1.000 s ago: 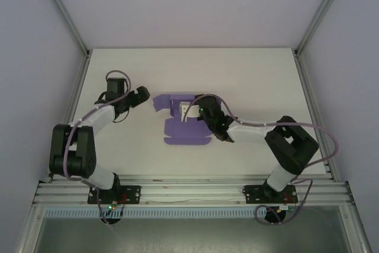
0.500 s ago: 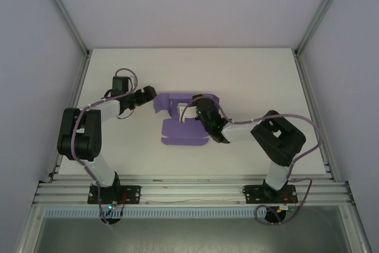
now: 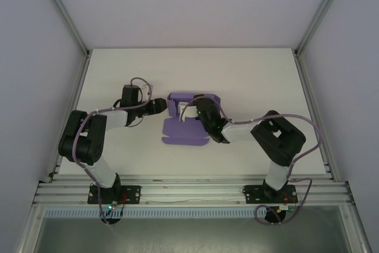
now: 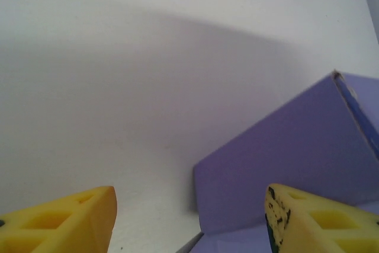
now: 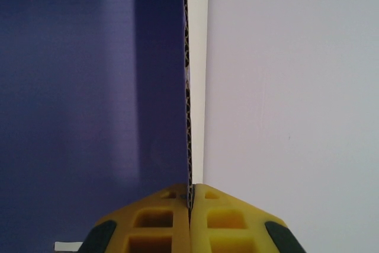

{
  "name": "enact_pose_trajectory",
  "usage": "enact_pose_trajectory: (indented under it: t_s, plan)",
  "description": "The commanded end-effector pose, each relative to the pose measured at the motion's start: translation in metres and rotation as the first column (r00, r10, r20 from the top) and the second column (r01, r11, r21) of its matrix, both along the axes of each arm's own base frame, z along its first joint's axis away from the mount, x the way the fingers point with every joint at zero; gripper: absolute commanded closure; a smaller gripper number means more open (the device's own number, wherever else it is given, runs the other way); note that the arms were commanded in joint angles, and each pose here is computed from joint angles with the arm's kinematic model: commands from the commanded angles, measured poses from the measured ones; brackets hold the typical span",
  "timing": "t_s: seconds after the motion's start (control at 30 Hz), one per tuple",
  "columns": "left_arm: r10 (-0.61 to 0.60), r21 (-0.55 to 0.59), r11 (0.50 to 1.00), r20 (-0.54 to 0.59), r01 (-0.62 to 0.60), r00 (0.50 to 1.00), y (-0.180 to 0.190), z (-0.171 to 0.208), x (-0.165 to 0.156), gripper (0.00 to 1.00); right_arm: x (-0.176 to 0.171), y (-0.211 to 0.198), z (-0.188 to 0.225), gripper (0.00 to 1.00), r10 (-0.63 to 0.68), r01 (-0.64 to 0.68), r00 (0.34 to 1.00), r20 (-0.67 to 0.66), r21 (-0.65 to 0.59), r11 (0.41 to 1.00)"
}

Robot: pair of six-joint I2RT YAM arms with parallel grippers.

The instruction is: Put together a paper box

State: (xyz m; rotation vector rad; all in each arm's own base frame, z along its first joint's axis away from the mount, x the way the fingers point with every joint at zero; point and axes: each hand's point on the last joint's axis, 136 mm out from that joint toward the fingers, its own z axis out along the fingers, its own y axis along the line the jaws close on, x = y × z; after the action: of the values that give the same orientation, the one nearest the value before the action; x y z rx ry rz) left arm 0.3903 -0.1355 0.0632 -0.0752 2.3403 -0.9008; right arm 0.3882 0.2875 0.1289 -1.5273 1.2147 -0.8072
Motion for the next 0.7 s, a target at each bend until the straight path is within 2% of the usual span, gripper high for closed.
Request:
enact_pose_trajectory:
  t_s: [0.0,0.13,0.3,0.47,0.67]
  plan:
    - [-0.083,-0.011,0.996,0.136,0.085,0.987,-0.014,0.023,0.002,0.34,-0.003,-0.002,0.006,1.00,-0.012,0.012,1.000,0.000,0.022,1.000]
    - [-0.120,0.020,0.993,0.160,0.118,0.980,-0.026,0.026,0.003,0.39,-0.003,-0.003,0.006,1.00,-0.019,0.020,1.000,-0.007,0.025,0.999]
    - [-0.125,0.060,0.992,0.208,0.115,0.970,-0.035,0.031,0.002,0.40,-0.004,-0.006,0.005,1.00,-0.032,0.032,0.999,-0.008,0.025,0.999]
    - [-0.145,0.146,0.982,0.212,0.115,0.966,-0.042,0.030,0.001,0.41,-0.005,-0.009,0.002,1.00,-0.046,0.046,0.999,-0.019,0.032,0.998]
    - [-0.149,0.173,0.978,0.189,0.117,0.971,-0.043,0.022,-0.006,0.44,-0.005,-0.011,0.001,1.00,-0.054,0.055,0.998,-0.020,0.038,0.998]
